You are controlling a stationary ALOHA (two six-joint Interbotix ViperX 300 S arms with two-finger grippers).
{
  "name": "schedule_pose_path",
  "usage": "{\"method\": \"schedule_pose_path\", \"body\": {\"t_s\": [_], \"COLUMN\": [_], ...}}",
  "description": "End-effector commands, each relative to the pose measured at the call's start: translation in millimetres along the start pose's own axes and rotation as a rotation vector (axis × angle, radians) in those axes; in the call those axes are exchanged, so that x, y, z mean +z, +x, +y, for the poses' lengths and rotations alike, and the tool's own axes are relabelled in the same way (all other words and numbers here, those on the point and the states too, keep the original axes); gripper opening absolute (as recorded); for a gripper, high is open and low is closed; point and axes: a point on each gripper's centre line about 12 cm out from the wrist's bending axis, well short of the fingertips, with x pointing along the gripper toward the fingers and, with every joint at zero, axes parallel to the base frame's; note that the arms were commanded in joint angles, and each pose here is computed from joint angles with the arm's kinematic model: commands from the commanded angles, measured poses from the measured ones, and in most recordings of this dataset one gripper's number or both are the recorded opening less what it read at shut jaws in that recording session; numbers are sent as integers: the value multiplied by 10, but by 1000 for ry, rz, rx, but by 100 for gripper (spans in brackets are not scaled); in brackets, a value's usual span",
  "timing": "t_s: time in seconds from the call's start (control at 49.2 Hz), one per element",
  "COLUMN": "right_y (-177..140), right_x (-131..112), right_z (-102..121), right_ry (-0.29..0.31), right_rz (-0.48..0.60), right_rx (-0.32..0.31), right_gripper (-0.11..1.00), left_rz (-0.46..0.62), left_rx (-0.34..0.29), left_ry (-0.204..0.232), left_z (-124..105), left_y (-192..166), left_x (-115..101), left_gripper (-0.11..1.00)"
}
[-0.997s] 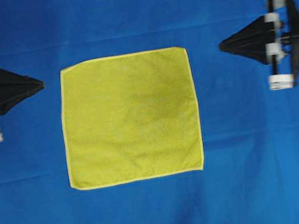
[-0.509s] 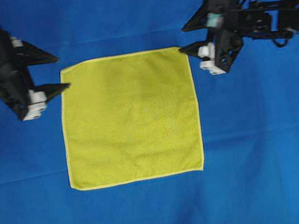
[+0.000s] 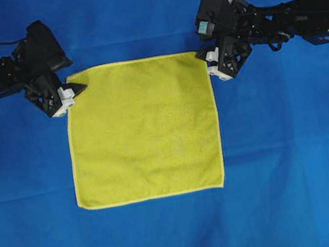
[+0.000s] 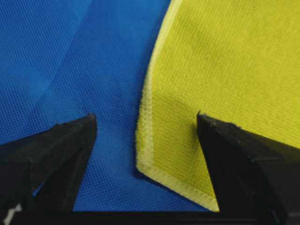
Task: Fold the yellow towel.
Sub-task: 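Move both grippers to the towel's top corners and pinch them, then pull both top corners down toward the bottom edge, folding in half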
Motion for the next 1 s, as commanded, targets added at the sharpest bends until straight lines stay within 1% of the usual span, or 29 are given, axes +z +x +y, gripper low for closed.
{"method": "schedule_pose_path", "body": {"t_s": [0.0, 0.081, 0.142, 0.183, 0.264, 0.325, 0.346, 0.386, 0.651, 0.712, 0.895, 0.976], "right_y": [-31, -31, -31, -31, -31, -31, -31, -27, -35, -59, -220, -269], "right_x": [112, 104, 109, 102, 100, 94, 94, 92, 115, 133, 224, 247], "right_z": [2, 2, 8, 13, 13, 18, 24, 24, 52, 52, 52, 52], "right_ry": [-2, -3, -4, -5, -5, -8, -9, -8, 2, 5, 11, 11], "right_rz": [-38, -35, -35, -34, -32, -31, -31, -31, -40, -44, -86, -99], "right_rx": [1, 1, 2, 3, 3, 4, 5, 5, 10, 10, 11, 11], "right_gripper": [58, 55, 49, 41, 19, 3, 1, 1, 1, 1, 1, 1], "left_rz": [-27, -28, -24, -20, -15, -9, -6, -1, 14, 12, -18, -28], "left_rx": [7, 7, 8, 8, 7, 7, 7, 7, 5, 6, 5, 5], "left_ry": [-5, -15, -22, -22, -20, -8, -7, -7, -6, -5, -4, -4], "left_z": [28, 28, 32, 32, 32, 32, 31, 31, 27, 31, 33, 33], "left_y": [1, -1, -1, 1, 0, -3, 0, 0, -9, -36, -209, -272], "left_x": [81, 87, 78, 67, 57, 51, 46, 41, 67, 106, 316, 345], "left_gripper": [79, 74, 62, 51, 28, 11, 7, 2, 2, 2, 2, 2]}}
